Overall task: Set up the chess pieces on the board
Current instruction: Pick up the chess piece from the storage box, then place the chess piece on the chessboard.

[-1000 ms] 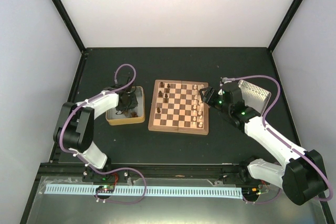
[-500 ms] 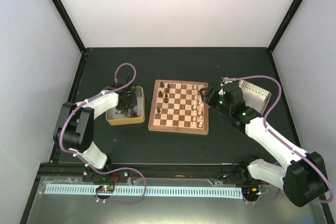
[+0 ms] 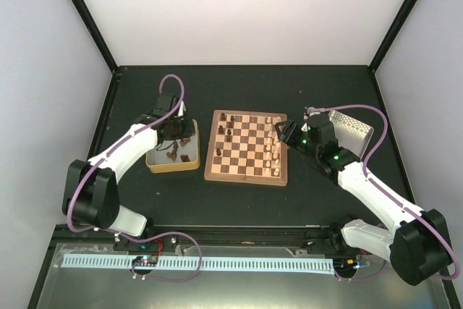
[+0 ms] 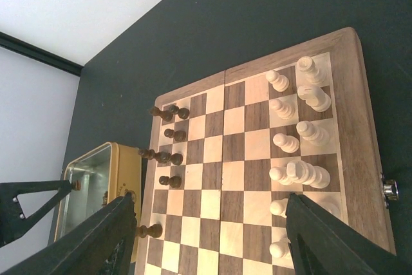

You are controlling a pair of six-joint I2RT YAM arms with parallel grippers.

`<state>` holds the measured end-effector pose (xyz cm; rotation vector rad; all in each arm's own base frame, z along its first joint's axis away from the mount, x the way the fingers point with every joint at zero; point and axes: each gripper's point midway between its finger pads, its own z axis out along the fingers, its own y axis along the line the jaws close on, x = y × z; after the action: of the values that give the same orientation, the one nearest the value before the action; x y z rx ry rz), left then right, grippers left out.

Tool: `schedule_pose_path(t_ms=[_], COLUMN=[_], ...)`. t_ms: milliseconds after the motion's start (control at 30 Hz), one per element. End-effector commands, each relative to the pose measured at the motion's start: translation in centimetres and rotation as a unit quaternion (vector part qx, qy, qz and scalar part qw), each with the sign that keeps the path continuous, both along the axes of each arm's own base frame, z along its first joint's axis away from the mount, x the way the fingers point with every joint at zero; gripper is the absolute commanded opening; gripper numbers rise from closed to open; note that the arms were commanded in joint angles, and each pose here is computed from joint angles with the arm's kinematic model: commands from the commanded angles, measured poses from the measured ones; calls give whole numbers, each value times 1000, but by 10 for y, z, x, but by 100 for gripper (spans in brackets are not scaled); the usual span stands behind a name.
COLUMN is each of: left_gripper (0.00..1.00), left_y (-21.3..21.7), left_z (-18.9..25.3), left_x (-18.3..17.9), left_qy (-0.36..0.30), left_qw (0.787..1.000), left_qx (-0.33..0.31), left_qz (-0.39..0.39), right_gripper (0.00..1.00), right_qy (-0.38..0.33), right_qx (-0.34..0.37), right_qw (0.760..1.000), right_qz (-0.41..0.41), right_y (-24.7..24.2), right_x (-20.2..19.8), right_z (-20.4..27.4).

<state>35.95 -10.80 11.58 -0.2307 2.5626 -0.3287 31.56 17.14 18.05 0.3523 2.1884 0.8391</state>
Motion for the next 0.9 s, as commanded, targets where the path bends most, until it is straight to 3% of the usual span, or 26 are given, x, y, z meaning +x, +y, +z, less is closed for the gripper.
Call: schedule_pose_path(t_ms=[0, 367, 567, 867], left_gripper=[8, 9, 10, 10], left_y=[-57, -138, -140, -149], left_z=[44, 26, -1, -35], left_x=[2, -13, -11, -18], left_qy=[-50, -38, -13, 33], left_qw=[991, 974, 969, 966], left_qx=[-67, 9, 110, 115], left_qz=[-106, -224, -220, -230], right_gripper=[65, 65, 65, 65], right_qy=[-3, 1, 2, 2], right_qx=[3, 0, -5, -10], right_qw=[1000, 1000, 1000, 1000], right_qz=[-8, -11, -17, -15], right_y=[-3, -4, -6, -6], right_x=[1, 3, 3, 5], right_z=[0, -2, -4, -5])
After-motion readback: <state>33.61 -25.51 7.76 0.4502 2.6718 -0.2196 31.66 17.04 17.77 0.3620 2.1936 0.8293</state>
